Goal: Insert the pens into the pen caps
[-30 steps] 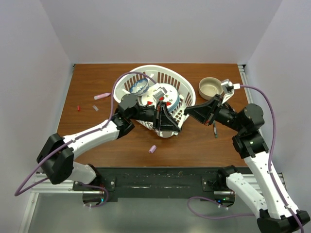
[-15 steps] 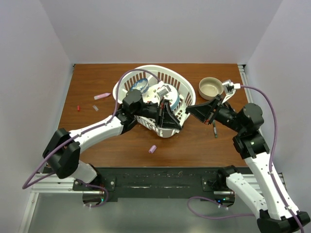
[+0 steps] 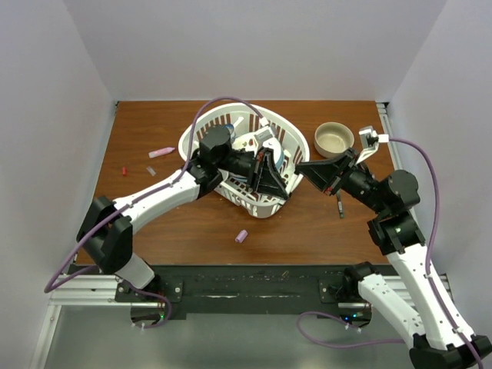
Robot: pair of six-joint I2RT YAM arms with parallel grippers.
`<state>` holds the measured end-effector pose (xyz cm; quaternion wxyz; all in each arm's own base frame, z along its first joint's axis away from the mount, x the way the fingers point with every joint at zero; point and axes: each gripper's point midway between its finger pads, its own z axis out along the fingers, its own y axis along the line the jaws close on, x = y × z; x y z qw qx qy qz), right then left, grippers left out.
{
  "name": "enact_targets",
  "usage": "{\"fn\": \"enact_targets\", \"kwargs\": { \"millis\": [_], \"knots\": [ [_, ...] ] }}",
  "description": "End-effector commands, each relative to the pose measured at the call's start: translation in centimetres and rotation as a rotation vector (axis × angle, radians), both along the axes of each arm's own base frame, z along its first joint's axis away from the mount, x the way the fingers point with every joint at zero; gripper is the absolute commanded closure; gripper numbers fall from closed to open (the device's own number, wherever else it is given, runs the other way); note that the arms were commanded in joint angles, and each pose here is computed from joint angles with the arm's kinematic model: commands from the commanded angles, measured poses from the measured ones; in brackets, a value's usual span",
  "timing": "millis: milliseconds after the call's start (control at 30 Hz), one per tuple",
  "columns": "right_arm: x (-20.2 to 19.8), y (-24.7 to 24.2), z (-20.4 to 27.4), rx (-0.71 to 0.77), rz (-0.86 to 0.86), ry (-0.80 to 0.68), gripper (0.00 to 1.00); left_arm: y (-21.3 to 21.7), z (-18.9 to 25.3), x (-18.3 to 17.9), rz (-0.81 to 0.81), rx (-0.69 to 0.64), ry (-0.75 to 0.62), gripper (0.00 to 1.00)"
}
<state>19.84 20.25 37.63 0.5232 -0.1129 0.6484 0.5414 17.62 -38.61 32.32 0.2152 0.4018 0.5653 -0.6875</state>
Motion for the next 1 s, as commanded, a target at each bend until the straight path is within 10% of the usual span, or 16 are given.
{"fn": "enact_targets", "kwargs": {
  "millis": [0,333,533,967],
  "knots": [
    [-9.8,3.0,-7.9,-0.117,0.497,0.462,1.00,0.0,11.8,9.1,0.445,-0.300,-0.205,1.00],
    [-5.6,2.6,-3.7,-0.097,0.249,0.364,1.00,0.7,9.3,8.0,0.434,-0.202,-0.181,1.00],
    [-1.4,0.3,4.0,0.007,-0.053,0.197,0.55,3.4,4.6,6.2,0.498,-0.059,-0.156,1.00],
    [-0.3,2.7,6.4,0.092,0.067,0.072,0.46,6.0,4.1,1.6,0.441,-0.099,-0.122,1.00]
  ]
}}
